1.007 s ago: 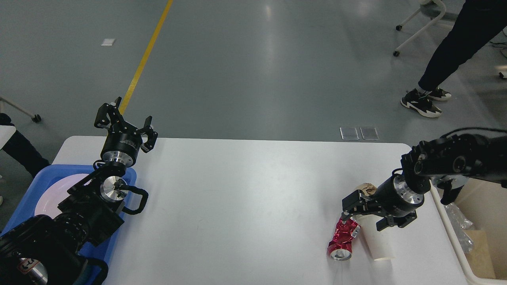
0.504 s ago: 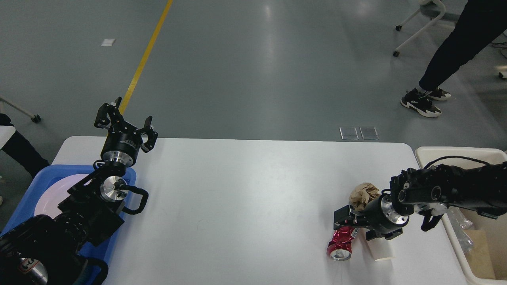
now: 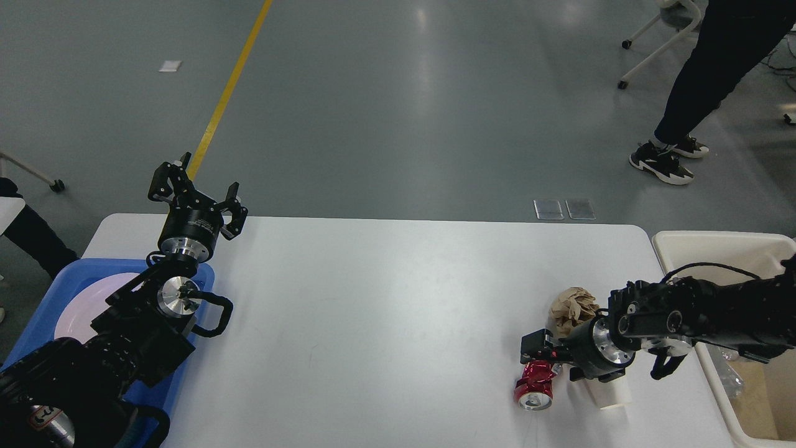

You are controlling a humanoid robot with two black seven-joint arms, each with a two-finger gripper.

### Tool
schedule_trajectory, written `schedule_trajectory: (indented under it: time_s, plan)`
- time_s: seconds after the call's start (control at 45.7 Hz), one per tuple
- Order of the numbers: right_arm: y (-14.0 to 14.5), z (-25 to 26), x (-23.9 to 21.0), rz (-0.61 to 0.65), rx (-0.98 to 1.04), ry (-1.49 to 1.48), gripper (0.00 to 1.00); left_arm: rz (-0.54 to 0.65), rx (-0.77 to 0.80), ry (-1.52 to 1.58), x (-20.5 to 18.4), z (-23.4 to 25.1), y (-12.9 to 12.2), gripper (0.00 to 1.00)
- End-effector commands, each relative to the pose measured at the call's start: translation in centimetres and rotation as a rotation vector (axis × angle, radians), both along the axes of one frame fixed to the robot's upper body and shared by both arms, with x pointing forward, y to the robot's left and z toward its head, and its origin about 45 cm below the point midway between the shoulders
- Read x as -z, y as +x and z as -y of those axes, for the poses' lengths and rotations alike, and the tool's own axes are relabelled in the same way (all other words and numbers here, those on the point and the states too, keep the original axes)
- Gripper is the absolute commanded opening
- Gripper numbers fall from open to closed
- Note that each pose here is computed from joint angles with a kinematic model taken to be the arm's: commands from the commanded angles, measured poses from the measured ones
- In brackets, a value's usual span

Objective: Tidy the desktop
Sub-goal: 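Lower the right gripper and grasp the red soda can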

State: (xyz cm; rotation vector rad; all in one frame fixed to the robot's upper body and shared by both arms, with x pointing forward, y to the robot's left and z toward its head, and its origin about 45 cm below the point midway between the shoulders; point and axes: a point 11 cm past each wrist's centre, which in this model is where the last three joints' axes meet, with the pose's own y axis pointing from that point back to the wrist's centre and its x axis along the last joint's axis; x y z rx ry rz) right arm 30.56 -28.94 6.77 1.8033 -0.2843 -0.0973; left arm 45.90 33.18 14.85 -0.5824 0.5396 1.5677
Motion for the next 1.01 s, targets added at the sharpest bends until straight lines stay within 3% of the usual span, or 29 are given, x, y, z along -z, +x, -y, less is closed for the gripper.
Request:
schedule_trajectory:
  time_s: [0.0,0.197,0.372,0.657,0.985]
  plan:
    - [-0.1,0.0,0.2,0.003,0.001,0.0,0.98,0.0,0.0,0.0,0.0,0.0,0.0,0.96]
    - [-0.4,-0.3,0.4,0.0,0.006,0.008,0.81,0.0,0.0,0.0,0.0,0.0,0.0,0.96]
    - [-0.9,-1.0,0.9,-0.016,-0.012,0.014,0.33,0.0,0.0,0.0,0.0,0.0,0.0,0.96]
    - [-1.1,-1.4,1.1,-0.024,-0.02,0.017,0.0,0.0,0.0,0.0,0.0,0.0,0.0,0.96]
    - [0.1,-2.4,-1.9,-0.024,-0.045,0.052,0.0,0.0,0.0,0.0,0.0,0.0,0.0,0.96]
